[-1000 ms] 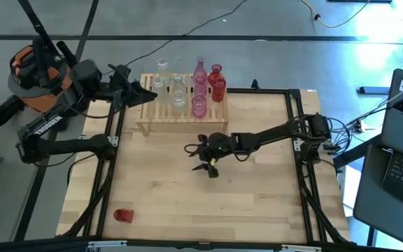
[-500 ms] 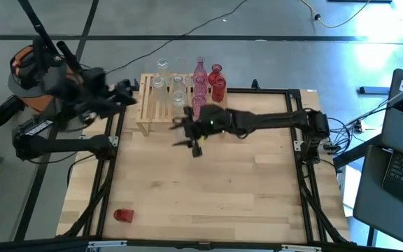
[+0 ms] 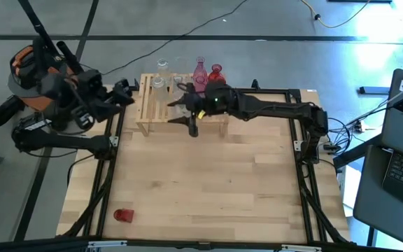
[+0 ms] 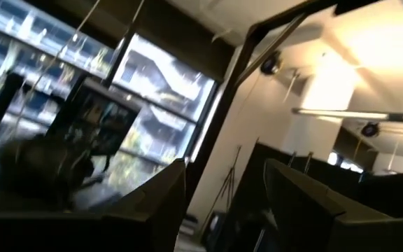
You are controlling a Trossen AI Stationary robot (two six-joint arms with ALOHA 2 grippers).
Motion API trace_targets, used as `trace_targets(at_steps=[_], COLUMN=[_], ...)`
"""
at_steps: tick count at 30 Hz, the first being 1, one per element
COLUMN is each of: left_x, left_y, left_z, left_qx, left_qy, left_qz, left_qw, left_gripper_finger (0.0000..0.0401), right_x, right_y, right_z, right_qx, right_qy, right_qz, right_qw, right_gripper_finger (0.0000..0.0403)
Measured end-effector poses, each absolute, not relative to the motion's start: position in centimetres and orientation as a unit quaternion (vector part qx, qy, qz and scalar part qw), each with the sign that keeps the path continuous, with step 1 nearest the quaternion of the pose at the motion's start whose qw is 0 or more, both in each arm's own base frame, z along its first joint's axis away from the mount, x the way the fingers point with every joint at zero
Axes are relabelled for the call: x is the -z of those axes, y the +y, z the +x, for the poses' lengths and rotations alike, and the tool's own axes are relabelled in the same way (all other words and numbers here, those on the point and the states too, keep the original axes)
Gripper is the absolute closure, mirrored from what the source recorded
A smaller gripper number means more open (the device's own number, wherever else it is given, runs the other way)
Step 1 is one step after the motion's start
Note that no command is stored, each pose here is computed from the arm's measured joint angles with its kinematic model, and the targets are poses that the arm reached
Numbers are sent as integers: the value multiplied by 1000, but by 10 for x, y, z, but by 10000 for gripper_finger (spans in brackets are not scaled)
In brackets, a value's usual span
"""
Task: Sort vases onto shelf
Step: Put the transparent vase on the shelf aligned with the other transparent vases on the left
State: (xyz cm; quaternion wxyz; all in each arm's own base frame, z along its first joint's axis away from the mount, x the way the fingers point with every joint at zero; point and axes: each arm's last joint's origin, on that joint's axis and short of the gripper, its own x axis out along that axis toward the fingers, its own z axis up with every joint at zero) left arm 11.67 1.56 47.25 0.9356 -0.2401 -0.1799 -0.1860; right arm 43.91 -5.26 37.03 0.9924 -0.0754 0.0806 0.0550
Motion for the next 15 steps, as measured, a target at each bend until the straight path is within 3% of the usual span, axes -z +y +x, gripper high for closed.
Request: trace_targets(at_steps=[8, 15], left_x=[-458, -425], left_y=[19, 20], left_z=[131, 135], left_qx=[162, 104], left_qy=[-112, 37], left_qz=[-254, -250], left_qw=[947, 962], left_gripper_finger=[213, 213], right_x=[-384, -388], right_y=[-53, -55], right_z=[456, 474], right_qx=[-65, -77], right_qy=[52, 43], right_qz=[-93, -68], right_qw=[992, 994], right_gripper_finger=[201, 201])
